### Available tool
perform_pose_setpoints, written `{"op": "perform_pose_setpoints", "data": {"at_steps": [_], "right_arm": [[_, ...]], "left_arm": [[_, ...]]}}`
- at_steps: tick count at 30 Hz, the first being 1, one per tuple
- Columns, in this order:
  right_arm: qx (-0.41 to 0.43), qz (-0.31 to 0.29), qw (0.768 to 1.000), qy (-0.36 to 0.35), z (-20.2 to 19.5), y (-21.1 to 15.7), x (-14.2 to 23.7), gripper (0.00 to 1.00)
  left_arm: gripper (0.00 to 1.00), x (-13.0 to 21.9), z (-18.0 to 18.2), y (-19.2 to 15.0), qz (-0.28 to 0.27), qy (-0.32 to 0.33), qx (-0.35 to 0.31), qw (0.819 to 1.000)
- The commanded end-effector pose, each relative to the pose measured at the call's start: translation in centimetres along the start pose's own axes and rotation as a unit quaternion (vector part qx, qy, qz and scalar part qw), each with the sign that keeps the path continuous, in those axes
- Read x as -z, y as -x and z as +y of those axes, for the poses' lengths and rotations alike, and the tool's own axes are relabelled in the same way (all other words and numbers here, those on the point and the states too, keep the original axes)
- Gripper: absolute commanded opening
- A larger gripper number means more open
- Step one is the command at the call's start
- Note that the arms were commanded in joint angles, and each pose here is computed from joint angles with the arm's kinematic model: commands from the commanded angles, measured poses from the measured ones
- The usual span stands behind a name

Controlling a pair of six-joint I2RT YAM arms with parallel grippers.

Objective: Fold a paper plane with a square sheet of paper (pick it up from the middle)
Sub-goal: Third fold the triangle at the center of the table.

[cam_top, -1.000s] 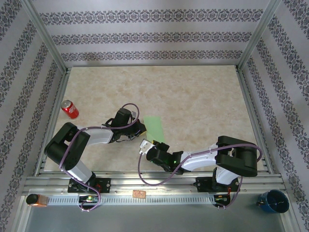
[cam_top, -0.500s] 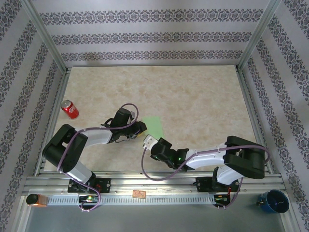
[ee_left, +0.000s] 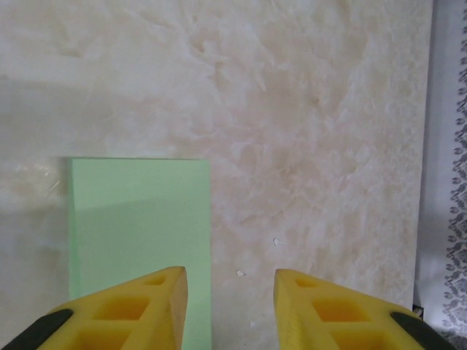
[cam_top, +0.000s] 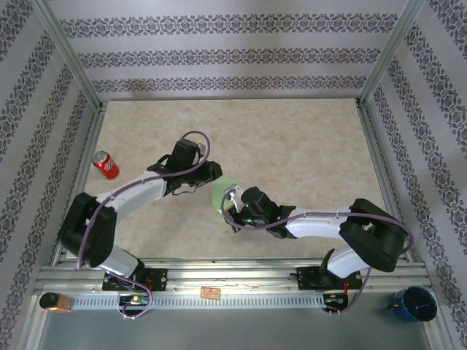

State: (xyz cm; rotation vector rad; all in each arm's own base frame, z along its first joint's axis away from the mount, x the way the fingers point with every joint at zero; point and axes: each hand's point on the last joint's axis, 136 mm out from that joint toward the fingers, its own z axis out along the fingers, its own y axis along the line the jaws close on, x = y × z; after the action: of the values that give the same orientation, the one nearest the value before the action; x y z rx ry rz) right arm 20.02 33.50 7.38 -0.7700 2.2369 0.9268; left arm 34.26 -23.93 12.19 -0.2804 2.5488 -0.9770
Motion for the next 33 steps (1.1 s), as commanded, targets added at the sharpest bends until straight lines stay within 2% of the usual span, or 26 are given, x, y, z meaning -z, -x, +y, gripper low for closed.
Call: {"op": "perform_pose_setpoints", "data": {"at_steps": [1, 7, 14, 23, 33], "right_arm": [[-0.052, 0.017, 0.995, 0.086, 2.5, 0.6, -0.6, 0.0], [-0.089, 0.012, 0.992, 0.092, 1.5, 1.0, -1.0, 0.0], [-0.119, 0.012, 0.988, 0.095, 0.4, 1.1, -1.2, 0.0], [-0.144, 0.024, 0.986, 0.078, -1.2, 0.1, -1.5, 0.0], [-0.177, 0.034, 0.983, 0.034, -4.2, -0.5, -1.9, 0.0]], "left_arm": [[0.33, -1.5, 0.8, -0.3, 0.045, 0.015, -0.014, 0.999], [0.25, -4.7, 1.5, -0.6, 0.09, 0.022, -0.012, 0.996], [0.22, -6.7, 3.9, -2.5, 0.128, 0.037, -0.001, 0.991], [0.17, -7.7, 7.4, -5.0, 0.152, 0.068, 0.01, 0.986], [0.17, -7.5, 8.2, -5.5, 0.157, 0.081, 0.01, 0.984]]}}
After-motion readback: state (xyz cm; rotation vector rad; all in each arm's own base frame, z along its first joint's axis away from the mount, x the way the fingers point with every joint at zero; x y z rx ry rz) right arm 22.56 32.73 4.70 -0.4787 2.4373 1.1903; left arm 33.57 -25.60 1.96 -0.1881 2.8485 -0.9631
